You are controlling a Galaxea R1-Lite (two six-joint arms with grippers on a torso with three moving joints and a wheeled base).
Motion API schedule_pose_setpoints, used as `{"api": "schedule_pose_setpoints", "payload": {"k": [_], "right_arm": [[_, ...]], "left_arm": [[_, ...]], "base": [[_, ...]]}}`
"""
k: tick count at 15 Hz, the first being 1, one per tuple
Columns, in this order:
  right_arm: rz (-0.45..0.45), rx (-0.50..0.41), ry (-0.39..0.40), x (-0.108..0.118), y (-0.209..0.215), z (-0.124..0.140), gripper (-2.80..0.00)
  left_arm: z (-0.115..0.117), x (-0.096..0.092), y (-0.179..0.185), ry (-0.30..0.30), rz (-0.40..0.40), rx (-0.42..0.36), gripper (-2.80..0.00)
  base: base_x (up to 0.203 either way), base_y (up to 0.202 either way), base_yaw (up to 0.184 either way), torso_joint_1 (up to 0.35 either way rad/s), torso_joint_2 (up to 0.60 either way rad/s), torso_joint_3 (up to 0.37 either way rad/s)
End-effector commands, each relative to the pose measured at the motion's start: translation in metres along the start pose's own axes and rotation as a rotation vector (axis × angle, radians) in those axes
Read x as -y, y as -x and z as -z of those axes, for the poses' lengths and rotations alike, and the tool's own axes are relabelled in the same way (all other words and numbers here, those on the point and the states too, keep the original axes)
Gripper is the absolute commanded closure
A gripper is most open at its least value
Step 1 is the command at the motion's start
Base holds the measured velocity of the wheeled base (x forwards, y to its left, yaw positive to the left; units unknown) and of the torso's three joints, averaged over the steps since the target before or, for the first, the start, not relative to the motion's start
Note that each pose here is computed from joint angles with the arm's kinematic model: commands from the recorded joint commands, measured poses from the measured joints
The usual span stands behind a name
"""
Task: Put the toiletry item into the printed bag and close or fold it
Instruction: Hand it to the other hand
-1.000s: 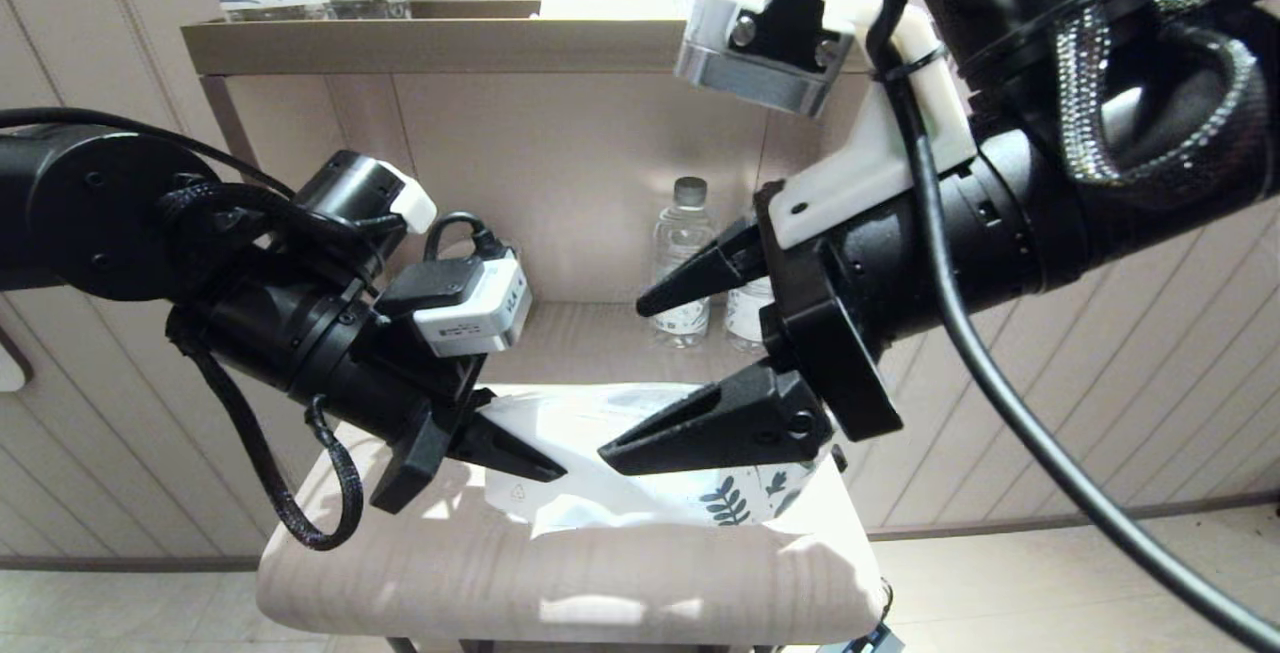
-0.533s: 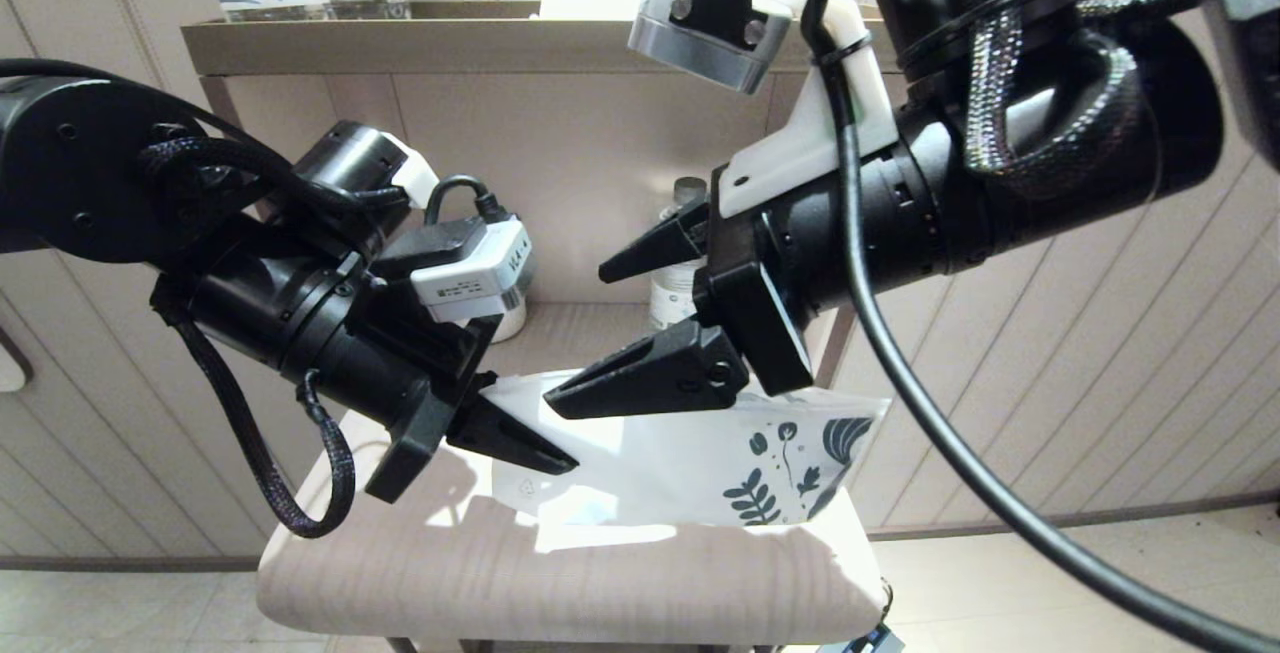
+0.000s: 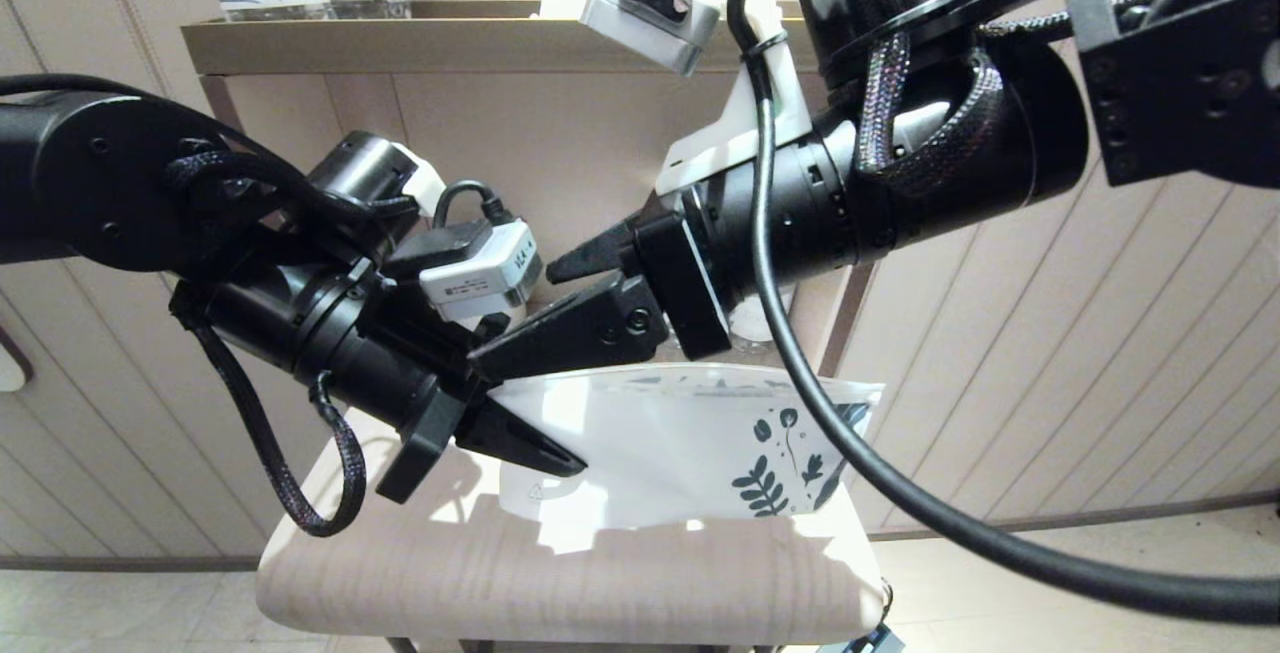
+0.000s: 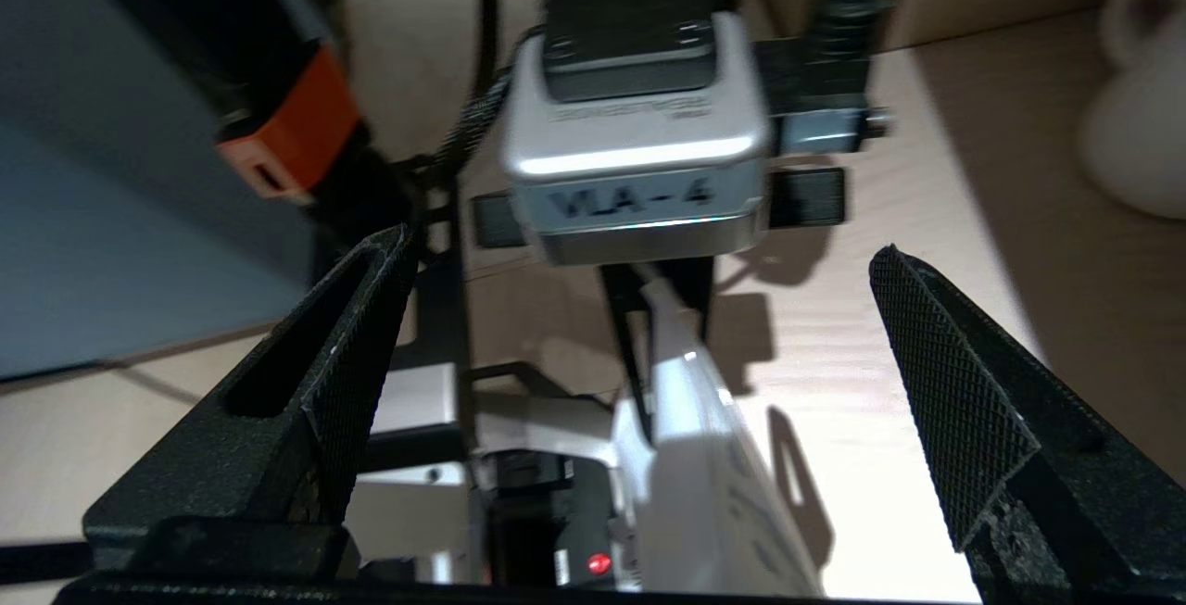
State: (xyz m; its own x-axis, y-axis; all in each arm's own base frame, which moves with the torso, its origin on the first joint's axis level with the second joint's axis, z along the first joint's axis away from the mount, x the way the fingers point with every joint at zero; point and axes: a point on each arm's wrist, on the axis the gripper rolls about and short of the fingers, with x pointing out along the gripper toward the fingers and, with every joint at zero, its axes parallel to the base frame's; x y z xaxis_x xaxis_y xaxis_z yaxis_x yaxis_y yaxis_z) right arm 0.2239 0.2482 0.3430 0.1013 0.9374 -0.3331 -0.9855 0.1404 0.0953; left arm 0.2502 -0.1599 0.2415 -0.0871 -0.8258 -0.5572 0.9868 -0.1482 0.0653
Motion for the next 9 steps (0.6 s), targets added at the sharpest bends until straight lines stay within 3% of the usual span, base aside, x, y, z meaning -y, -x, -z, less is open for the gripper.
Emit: {"api": "schedule_pose_setpoints", "payload": {"k": [1,4,6,9], "right_arm": [[-0.077,-0.022,-0.015,-0.003,0.004,0.005,-2.8],[-0.081,-0.06,0.038,0.0,0.006,0.014,-2.8],[-0.069,-0.095,0.046,0.006,-0.003,0.024,-2.8],[-0.031,-0.076,0.071,0.013,-0.012,0.023,-2.8]], "left_arm": [[0.004,0.002,-0.002,-0.001,0.008,0.001,0.0],[0.009,-0.002,0.003,-0.011,-0.022,0.036,0.0],[0.006,-0.006,0.022,-0.003,-0.033,0.124,0.0],[0.007,-0.007,0.024,0.025,-0.026,0.13,0.0]], "base": [[0.0,0.0,0.0,0.0,0.0,0.0],[0.0,0.0,0.0,0.0,0.0,0.0],[0.0,0.0,0.0,0.0,0.0,0.0],[0.0,0.0,0.0,0.0,0.0,0.0]]}}
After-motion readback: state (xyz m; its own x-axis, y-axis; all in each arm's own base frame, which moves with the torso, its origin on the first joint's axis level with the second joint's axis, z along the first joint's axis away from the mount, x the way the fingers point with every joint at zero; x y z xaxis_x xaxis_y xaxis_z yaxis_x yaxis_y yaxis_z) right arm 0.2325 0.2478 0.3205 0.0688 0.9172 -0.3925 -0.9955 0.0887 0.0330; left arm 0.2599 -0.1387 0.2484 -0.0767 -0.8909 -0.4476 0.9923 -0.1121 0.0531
